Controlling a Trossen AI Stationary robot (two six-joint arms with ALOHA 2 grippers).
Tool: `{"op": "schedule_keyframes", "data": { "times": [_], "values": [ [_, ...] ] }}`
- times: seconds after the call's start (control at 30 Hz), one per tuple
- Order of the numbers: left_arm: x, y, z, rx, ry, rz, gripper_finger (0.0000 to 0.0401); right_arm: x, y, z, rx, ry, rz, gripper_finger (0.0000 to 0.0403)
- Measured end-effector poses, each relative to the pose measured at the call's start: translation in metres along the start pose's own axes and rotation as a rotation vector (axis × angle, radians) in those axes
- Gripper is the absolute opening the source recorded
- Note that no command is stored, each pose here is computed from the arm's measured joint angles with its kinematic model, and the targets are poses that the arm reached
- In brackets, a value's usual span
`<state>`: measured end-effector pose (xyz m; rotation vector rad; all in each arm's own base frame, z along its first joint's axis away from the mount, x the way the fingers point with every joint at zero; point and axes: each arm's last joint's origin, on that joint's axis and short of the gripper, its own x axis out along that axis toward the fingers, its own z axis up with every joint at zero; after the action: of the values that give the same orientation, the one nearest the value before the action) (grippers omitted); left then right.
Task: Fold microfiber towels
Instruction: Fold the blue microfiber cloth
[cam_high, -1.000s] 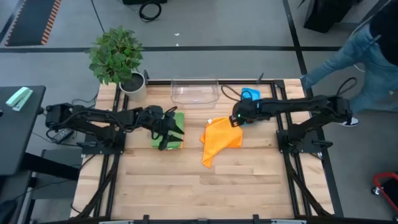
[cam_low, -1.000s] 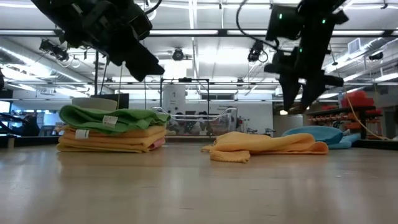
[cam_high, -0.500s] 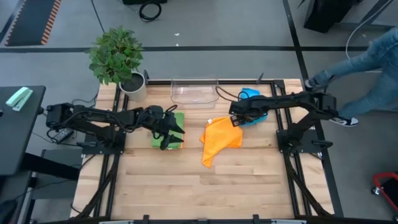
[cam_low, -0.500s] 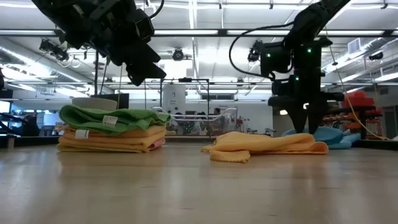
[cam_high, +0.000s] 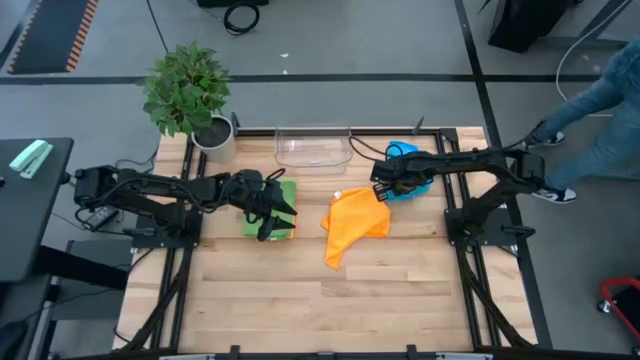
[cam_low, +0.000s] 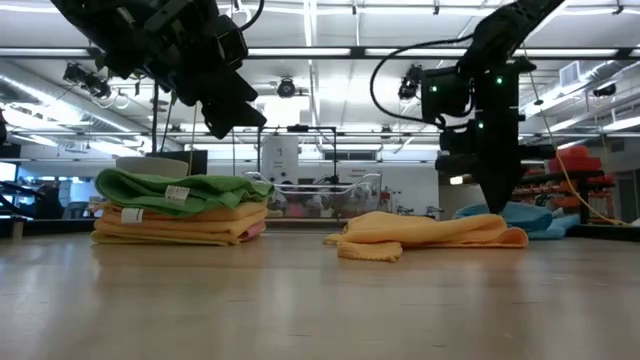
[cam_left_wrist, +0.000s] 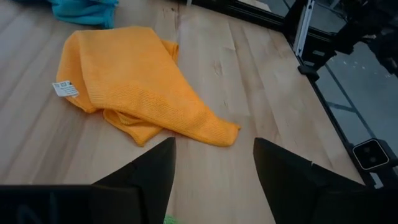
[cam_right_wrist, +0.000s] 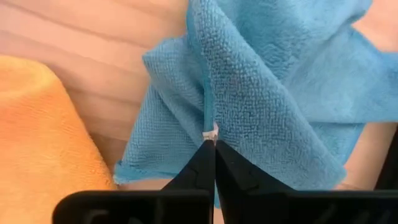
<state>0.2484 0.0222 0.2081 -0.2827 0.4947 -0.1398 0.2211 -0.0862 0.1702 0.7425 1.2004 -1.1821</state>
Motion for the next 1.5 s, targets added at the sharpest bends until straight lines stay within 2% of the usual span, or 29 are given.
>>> {"op": "schedule_keyframes", "data": {
  "times": [0.13,0.33,0.43,0.57,0.63,0.7,0.8,0.97,1.07,1.33,1.5],
  "values": [
    [0.0,0.0,0.0,0.0,0.0,-0.001,0.0217,-0.02,-0.008,0.004,0.013,0.012,0.083,0.0005],
    [0.0,-0.001,0.005,0.054,-0.013,-0.004,0.0219,-0.1,-0.008,0.006,-0.023,-0.045,0.444,0.0002],
    [-0.001,-0.009,0.021,0.212,-0.059,-0.023,0.0221,-0.148,-0.012,-0.003,-0.052,-0.057,0.632,0.0002],
    [-0.002,-0.03,0.05,0.514,-0.151,-0.06,0.022,-0.204,-0.016,-0.025,-0.138,-0.03,0.871,0.0001],
    [0.001,-0.039,0.064,0.647,-0.194,-0.032,0.0218,-0.226,-0.017,-0.037,-0.181,-0.015,0.951,0.0001],
    [0.007,-0.044,0.079,0.695,-0.222,0.032,0.0218,-0.244,-0.017,-0.049,-0.215,-0.013,1.006,0.0001],
    [0.023,-0.046,0.1,0.649,-0.275,0.086,0.022,-0.261,-0.017,-0.06,-0.183,-0.04,1.035,0.0],
    [0.064,-0.052,0.115,0.498,-0.257,0.06,0.0224,-0.273,-0.018,-0.065,-0.118,-0.091,1.039,0.0],
    [0.086,-0.062,0.109,0.489,-0.203,0.041,0.022,-0.273,-0.019,-0.064,-0.091,-0.104,1.021,0.0],
    [0.117,-0.08,0.085,0.493,-0.139,0.231,0.0202,-0.263,-0.024,-0.052,-0.06,-0.139,0.926,0.0],
    [0.143,-0.08,0.062,0.431,-0.106,0.313,0.0206,-0.26,-0.026,-0.043,-0.082,-0.177,0.891,0.0]
  ]
}}
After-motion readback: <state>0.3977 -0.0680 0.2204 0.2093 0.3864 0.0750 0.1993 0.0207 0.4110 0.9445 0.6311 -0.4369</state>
